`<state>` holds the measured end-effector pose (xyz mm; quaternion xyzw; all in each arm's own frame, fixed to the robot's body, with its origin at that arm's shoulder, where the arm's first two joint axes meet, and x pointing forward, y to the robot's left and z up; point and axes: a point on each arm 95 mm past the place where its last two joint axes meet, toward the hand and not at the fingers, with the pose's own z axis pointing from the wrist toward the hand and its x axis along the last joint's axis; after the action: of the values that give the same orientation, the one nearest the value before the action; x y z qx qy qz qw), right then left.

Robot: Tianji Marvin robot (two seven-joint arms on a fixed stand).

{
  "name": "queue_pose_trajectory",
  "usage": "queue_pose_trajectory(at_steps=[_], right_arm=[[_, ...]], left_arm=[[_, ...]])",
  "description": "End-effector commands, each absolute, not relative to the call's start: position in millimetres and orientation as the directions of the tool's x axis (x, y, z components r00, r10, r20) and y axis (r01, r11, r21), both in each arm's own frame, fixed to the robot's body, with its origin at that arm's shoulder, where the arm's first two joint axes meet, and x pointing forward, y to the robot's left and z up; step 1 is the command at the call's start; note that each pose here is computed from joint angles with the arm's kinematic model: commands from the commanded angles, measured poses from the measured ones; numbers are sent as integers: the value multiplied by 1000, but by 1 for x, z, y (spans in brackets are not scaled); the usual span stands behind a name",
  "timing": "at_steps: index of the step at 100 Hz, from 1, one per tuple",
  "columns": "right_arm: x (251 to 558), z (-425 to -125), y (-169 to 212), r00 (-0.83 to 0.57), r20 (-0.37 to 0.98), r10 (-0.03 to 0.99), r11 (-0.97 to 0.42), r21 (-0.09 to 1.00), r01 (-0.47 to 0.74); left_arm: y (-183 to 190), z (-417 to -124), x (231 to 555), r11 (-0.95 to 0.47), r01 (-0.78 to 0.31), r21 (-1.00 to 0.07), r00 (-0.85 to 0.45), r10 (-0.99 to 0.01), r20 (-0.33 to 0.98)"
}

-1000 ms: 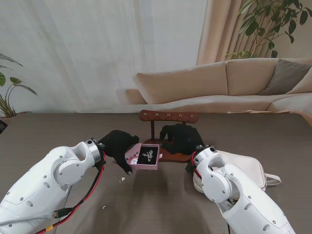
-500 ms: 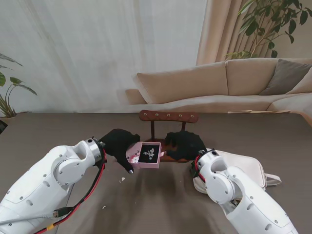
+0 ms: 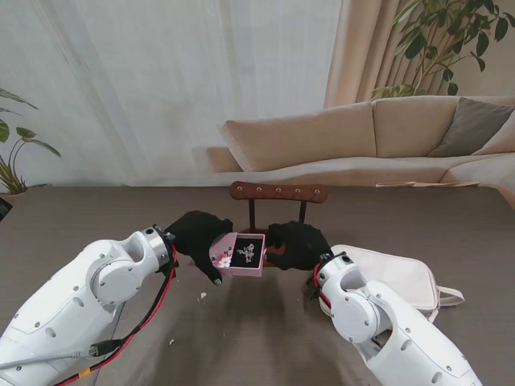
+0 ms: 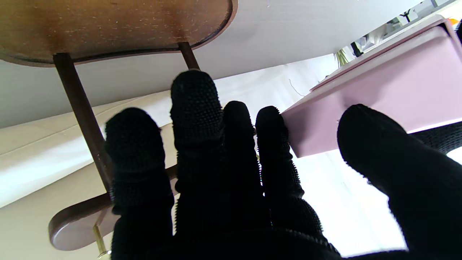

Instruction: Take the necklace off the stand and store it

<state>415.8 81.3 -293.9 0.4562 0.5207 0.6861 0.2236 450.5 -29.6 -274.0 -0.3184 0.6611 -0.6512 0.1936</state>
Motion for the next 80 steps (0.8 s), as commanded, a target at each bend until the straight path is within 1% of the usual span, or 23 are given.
queue_pose_trajectory(at_steps=[1,28,60,80], right_arm=[[412,-297,92,-494,410,767,-362,912,194],[412,-299,102,-476,458,751,-402,889,220],[413,-301,118,-468,541,699,-467,841,275],[415,-306,125,-465,568,679,-484,822,300]], left_arm=[[-37,-270,450,-69,-170,-983,-727,-665,172],[-38,-271,449,-97,-168,-981,-724,-663,189],[-41,-270,447,-128,-169,-977,-720,-661,211],[-39,-270,445,-143,-170,-975,-712,-666,222]])
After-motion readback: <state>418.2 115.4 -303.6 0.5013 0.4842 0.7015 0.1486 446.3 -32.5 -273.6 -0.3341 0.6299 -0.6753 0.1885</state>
